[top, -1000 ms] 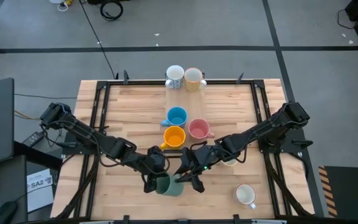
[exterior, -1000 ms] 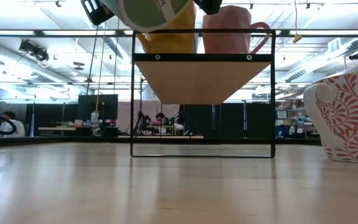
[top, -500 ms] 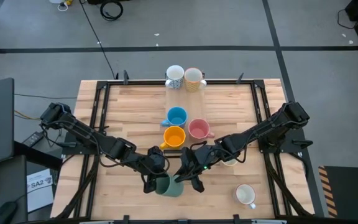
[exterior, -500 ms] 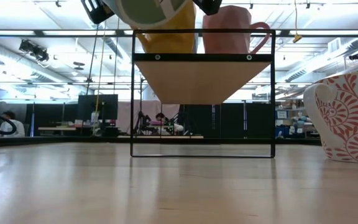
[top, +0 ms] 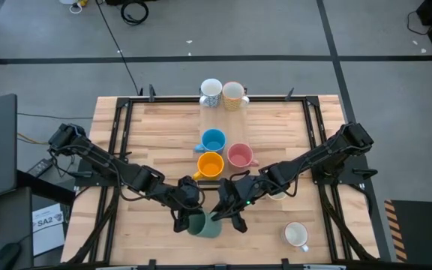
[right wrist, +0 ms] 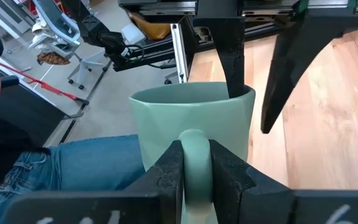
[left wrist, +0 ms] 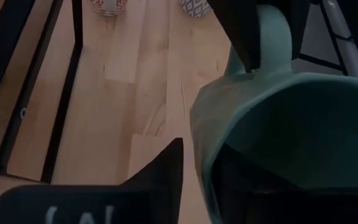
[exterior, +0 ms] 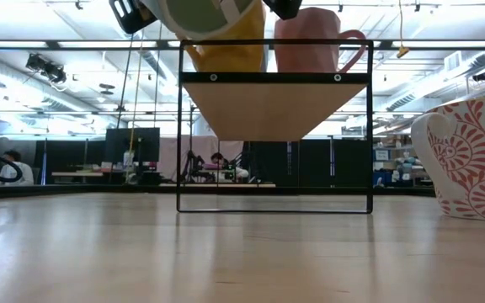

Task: Place coffee mugs
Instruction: Put the green mug on the shelf

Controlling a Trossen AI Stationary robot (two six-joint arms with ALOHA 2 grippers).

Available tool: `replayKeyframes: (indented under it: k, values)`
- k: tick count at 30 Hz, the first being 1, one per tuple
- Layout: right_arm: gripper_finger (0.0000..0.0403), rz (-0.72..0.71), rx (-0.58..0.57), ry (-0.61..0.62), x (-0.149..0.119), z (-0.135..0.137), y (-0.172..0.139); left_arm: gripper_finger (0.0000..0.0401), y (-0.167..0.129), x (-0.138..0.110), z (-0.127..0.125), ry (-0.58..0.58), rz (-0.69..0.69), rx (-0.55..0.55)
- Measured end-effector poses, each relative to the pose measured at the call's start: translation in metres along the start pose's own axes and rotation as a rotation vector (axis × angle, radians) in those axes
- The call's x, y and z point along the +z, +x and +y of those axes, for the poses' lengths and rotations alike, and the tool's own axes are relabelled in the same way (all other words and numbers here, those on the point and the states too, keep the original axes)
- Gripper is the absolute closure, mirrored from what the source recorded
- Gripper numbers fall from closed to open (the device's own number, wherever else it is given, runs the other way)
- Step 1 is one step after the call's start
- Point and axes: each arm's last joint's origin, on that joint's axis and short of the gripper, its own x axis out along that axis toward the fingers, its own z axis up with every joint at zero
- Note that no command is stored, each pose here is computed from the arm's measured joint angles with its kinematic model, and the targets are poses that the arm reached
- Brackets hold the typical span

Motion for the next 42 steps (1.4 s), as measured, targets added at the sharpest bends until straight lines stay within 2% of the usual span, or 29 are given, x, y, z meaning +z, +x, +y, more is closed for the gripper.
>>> replayKeyframes:
  k: [12,21,26,30,34,38,42]
  values:
    - [0.0342,0.043,0.004,-0.007,0.004,0.007,-0.020,0.0264,0.000,0.002,-0.001,0.004,-0.015,-0.013]
    - [0.0342,0.113,-0.015,0.005,0.008,0.013,-0.051,0.0259,0.000,0.007,-0.005,-0.004,-0.069,-0.052]
    - [0.0342,0.105,-0.017,-0.003,0.013,0.017,-0.071,0.0259,0.000,0.007,-0.006,-0.005,-0.068,-0.075]
    - [0.0342,0.052,-0.002,-0.031,0.024,0.023,-0.097,0.0259,0.000,0.006,-0.007,-0.002,-0.031,-0.130]
    - [0.0342,-0.038,-0.016,-0.058,0.037,0.025,-0.131,0.0259,-0.001,0.006,-0.007,0.000,-0.024,-0.138]
    - [0.0341,-0.158,-0.094,-0.117,0.047,0.026,-0.171,0.0259,0.000,0.006,-0.007,0.000,-0.025,-0.136]
    - [0.0340,-0.271,-0.219,-0.193,0.053,0.025,-0.208,0.0259,0.000,0.006,-0.007,0.000,-0.025,-0.136]
